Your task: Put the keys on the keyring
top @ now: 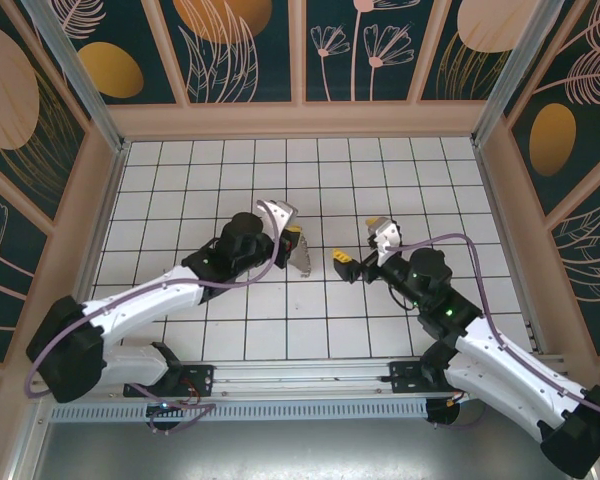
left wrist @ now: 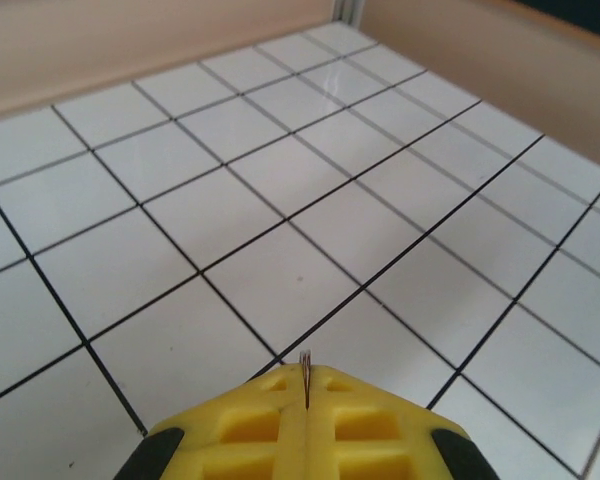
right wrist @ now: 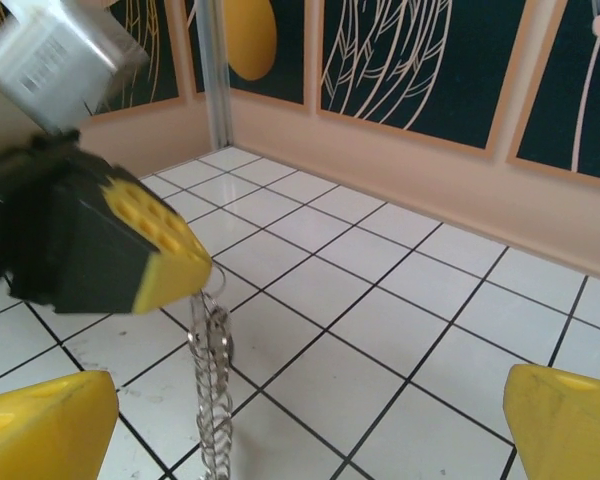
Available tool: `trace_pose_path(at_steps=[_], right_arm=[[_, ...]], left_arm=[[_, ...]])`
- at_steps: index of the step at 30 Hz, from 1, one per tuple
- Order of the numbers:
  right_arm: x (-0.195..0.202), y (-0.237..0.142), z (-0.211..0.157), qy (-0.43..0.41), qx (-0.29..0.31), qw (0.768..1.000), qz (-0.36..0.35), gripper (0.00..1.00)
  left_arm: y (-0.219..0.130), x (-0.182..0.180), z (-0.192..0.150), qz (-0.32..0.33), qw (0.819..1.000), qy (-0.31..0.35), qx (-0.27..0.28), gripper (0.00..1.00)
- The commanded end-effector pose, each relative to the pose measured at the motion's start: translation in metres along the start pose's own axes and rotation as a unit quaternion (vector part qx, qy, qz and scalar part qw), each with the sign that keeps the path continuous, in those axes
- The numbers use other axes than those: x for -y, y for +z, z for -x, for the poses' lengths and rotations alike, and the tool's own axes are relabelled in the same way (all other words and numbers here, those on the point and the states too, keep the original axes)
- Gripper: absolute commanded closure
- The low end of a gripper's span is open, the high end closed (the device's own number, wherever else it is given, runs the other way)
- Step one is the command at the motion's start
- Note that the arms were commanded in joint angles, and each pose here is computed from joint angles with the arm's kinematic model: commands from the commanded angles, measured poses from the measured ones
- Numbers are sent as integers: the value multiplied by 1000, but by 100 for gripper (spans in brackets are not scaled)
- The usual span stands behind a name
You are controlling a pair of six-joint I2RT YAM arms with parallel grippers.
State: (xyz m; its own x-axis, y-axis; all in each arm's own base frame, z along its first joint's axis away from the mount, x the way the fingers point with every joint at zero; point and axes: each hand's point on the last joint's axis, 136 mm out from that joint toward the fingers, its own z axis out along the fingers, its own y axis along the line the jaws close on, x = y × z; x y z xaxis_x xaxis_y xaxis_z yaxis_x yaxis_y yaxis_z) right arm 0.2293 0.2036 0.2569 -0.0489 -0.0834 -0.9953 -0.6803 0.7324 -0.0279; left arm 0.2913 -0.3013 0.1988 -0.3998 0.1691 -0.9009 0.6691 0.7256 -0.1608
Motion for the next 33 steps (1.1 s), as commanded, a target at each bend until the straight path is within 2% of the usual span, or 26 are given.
trace_pose_path(at_steps=[1, 7, 10, 14, 20, 25, 33], right_arm=[[9, -7, 23, 7, 51, 998, -19, 1], [18, -10, 22, 13, 56, 998, -33, 1], [22, -10, 22, 18, 58, 997, -38, 1], [26, -10, 25, 20, 64, 997, -42, 1], [34, -11, 30, 27, 71, 996, -50, 1], [37, -10, 31, 31, 70, 996, -48, 1], [44, -7, 33, 38, 72, 996, -48, 1]], left_arm=[[12, -3, 36, -15, 998, -19, 50, 100], [48, -9, 56, -34, 998, -10, 44, 100], [70, -18, 61, -36, 999, -10, 25, 100], [105, -38, 51, -27, 999, -14, -11, 100], [132, -49, 46, -43, 998, -18, -30, 100], [133, -51, 22, -44, 997, -31, -57, 100], [101, -50, -32, -41, 992, -70, -98, 100]])
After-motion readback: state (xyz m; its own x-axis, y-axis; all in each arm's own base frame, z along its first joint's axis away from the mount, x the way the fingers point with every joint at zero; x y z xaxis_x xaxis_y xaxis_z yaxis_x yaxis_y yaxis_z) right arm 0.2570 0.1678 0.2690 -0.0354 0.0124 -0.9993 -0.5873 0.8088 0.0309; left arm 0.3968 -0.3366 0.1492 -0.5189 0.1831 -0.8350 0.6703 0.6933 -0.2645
